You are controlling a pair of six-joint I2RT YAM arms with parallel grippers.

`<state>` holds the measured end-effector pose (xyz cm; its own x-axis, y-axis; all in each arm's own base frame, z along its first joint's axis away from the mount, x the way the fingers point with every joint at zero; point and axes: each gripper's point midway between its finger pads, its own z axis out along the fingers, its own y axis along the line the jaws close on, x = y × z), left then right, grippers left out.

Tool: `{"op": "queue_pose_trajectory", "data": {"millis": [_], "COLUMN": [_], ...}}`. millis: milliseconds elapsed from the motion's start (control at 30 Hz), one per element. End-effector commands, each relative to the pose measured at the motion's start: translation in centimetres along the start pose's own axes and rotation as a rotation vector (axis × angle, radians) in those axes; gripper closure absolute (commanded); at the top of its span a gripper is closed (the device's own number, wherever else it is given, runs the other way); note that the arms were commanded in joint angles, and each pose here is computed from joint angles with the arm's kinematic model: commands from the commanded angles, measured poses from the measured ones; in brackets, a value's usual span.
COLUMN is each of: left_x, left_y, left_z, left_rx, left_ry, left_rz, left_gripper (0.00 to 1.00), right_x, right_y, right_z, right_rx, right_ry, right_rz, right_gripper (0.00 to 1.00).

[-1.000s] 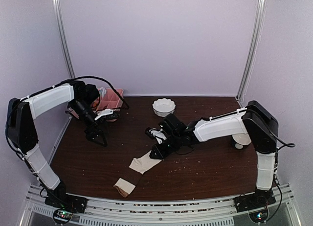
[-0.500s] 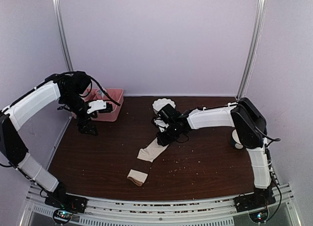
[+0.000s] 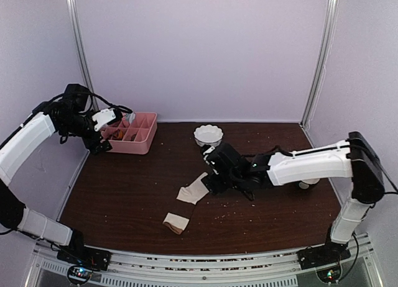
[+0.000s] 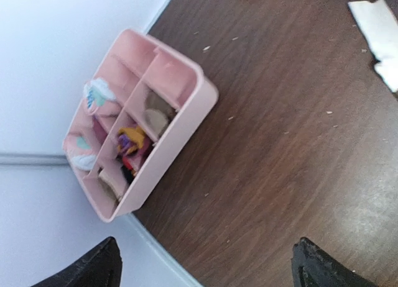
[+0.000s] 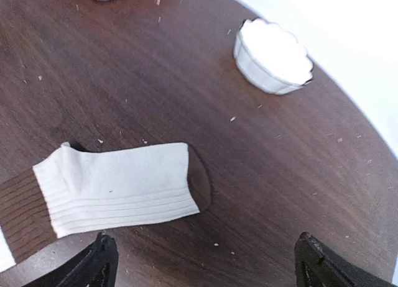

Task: Roll the socks
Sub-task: Move the sock to the center of the board, then roll the sock at the center of the board.

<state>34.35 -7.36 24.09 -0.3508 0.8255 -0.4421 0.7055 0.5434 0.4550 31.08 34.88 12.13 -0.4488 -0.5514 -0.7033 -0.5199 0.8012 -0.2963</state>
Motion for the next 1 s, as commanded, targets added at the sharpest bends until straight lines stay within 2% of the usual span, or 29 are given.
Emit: {"op": "queue_pose_trajectory", "data": {"millis": [0,67,167,233,367,433,567,733,967], "left_x": [-2.4,-3.0,-3.7,-3.9,-3.9,-4.0,-4.2,-4.2,-3.3], "left_y": [-8.6,-12.2,-17.0,-19.6,-24.1,-25.7,-28.4,-30.5,-32.8], "left_z": [0.5,0.5,1.0,1.7,3.1,3.6,4.6,5.7,6.0], "left_rx": [0.286,0.382,0.519,0.595,0.754,0.816,0.895,0.964,1.018], "left_ry": [-0.168,-0.219,-0.235,-0.219,-0.185,-0.173,-0.157,-0.119,-0.09], "left_rz": [0.144,0.207,0.294,0.344,0.416,0.436,0.473,0.48,0.496], "left_gripper": [0.02,0.02,0.02,0.03,0.14,0.21,0.33,0.44,0.57], "right_x": [-0.4,0.7,2.2,3.9,4.9,5.4,7.4,9.3,8.2], "right_y": [-8.0,-5.6,-1.3,-1.7,-6.4,-6.9,-3.7,-3.1,1.7], "right_z": [-4.6,-3.6,-3.6,-4.0,-8.7,-9.9,-10.0,-9.9,-9.2], "right_rx": [0.383,0.187,-0.057,-0.035,0.134,0.078,-0.155,-0.099,-0.217], "right_ry": [-0.231,-0.176,-0.197,-0.19,-0.347,-0.383,-0.369,-0.329,-0.315], "right_rz": [0.328,0.354,0.329,0.358,0.538,0.615,0.549,0.504,0.342], "right_gripper": [0.0,0.0,0.0,0.0,0.0,0.0,0.0,0.0,0.01]}}
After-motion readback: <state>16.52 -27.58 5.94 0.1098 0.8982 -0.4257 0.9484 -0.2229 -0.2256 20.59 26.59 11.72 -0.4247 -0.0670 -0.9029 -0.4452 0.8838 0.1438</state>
